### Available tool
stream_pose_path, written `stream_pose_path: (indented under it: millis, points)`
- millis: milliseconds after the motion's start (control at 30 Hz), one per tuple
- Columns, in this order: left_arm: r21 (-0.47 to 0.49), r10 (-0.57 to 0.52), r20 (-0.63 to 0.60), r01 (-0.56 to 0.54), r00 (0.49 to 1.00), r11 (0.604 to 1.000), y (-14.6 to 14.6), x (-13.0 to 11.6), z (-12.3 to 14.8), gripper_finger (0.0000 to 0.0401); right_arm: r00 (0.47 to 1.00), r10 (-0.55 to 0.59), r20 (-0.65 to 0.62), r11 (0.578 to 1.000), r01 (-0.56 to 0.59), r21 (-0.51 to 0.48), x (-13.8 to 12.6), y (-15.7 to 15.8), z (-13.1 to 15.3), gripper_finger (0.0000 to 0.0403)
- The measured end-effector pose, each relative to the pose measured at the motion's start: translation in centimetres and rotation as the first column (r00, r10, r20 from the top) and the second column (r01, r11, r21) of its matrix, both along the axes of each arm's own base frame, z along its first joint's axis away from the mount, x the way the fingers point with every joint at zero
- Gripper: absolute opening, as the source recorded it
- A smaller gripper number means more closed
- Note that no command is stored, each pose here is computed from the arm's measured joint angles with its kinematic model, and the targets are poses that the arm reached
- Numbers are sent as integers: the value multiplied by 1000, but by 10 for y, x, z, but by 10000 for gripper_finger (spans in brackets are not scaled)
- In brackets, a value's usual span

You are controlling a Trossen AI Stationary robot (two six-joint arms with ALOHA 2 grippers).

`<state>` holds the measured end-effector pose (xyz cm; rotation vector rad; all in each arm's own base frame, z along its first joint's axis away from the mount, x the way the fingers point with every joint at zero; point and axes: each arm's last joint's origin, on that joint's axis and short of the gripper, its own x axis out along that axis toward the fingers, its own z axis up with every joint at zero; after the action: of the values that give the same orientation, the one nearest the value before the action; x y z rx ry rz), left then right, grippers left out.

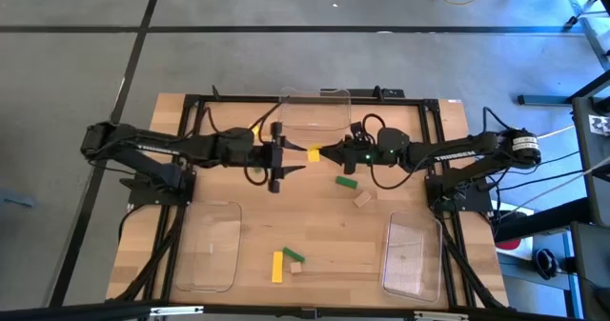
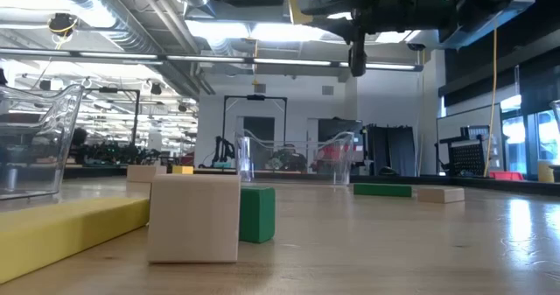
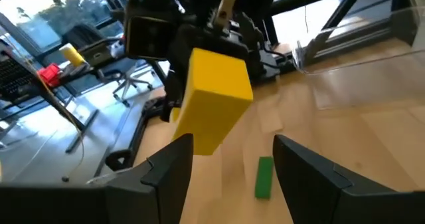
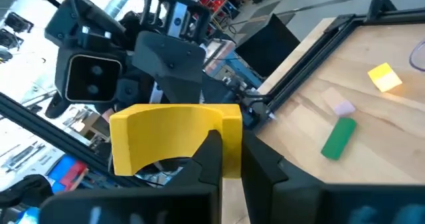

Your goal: Sort & place blocks by color

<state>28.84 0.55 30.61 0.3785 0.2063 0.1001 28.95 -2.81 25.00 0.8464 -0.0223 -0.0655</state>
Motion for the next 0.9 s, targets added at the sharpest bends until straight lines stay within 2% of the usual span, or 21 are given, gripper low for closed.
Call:
stream_pose_path:
  millis: [167,400,700,900]
  points:
    - [2,28,50,-28,998,1000,1,5,1,202,1000,8,-3,1000,-8,17,2,4,-3,28]
    - [1,-7,115,7,993,1000,0,12,3,203,1000,-18,-8,999,19,29,4,10,-2,28]
    - [0,-25,128,26,991,1000,-1,17,-1,197,1000,-14,-7,1000,14,8,5,11,0,28]
    - [-3,-8,126,9,992,1000,0,17,-1,162,1000,-16,-9,1000,16,11,5,11,0,28]
